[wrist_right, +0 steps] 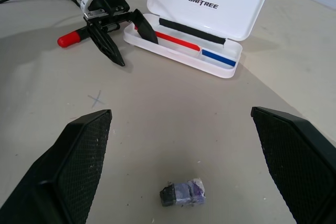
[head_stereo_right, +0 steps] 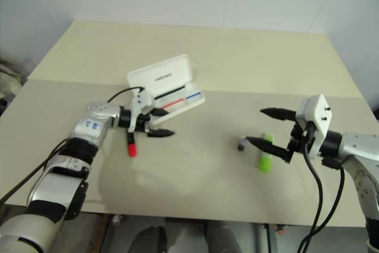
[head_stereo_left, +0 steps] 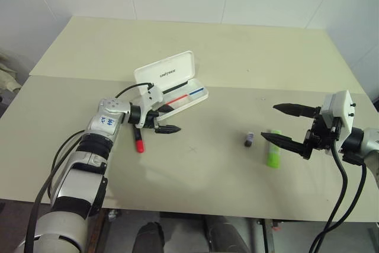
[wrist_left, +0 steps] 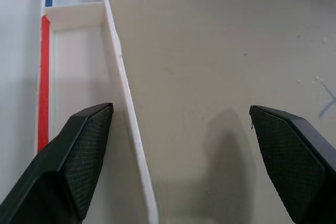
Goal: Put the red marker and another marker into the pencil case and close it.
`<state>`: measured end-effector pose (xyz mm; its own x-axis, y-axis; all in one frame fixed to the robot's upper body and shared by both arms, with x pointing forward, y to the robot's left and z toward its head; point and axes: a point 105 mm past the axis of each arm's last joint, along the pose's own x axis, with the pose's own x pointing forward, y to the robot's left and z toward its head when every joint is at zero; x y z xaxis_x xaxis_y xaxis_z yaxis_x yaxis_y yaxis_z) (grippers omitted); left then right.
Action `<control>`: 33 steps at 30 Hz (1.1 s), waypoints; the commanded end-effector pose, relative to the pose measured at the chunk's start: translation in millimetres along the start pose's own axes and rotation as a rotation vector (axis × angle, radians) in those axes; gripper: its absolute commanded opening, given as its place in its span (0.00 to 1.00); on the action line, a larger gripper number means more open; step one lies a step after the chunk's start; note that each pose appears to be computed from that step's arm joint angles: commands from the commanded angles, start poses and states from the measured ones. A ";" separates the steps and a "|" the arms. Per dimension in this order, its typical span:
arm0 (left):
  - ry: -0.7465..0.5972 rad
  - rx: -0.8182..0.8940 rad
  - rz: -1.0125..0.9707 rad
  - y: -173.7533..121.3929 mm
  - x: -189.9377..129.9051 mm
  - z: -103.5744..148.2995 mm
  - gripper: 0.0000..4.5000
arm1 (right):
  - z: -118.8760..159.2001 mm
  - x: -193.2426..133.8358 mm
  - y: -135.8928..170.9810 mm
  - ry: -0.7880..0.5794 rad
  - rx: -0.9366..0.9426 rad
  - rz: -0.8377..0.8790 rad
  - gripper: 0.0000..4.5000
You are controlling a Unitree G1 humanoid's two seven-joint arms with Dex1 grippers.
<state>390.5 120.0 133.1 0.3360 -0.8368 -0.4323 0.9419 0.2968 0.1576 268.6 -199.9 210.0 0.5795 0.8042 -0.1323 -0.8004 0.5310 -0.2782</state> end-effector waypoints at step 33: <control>-0.087 0.360 -0.049 -14.4 -24.1 54.1 0.01 | 26.2 -33.6 -16.5 -0.096 -0.047 -0.068 1.00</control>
<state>377.2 114.5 174.5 0.2958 -0.8629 -0.4097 0.9092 0.1228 0.3977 262.4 -220.7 229.9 0.5955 0.8021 -0.0441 -0.7798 0.5640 -0.2717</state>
